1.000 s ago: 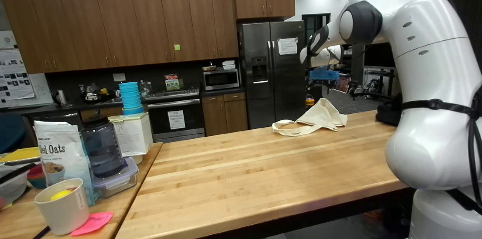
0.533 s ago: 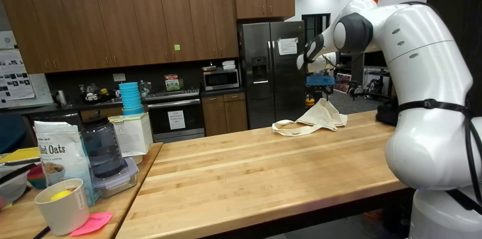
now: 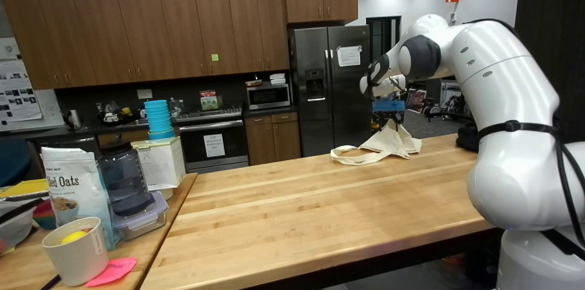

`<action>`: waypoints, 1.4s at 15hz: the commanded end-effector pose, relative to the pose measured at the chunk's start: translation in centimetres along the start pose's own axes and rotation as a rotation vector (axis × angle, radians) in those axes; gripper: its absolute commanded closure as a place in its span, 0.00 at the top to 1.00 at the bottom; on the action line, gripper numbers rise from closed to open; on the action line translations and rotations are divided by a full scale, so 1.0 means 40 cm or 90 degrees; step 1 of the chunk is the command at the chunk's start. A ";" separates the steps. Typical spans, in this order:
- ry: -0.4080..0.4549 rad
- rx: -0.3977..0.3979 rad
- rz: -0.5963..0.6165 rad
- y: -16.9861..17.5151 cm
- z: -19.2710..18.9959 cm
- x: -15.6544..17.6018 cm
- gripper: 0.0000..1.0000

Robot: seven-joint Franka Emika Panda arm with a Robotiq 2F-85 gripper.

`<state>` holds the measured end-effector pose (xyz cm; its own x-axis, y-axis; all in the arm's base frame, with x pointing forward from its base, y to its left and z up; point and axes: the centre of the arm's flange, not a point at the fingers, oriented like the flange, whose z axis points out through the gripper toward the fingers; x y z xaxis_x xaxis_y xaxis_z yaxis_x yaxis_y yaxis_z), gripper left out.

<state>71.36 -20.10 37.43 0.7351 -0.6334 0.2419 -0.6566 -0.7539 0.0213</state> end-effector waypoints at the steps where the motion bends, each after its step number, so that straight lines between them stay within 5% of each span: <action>1: 0.005 -0.013 0.011 -0.007 0.003 0.051 0.45; 7: 0.025 -0.006 0.009 -0.009 -0.002 0.072 0.01; 21: 0.165 0.029 0.081 0.221 -0.208 0.083 0.01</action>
<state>70.30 -26.96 44.47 0.6141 -0.6493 0.4487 -0.7081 -0.7044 -0.0502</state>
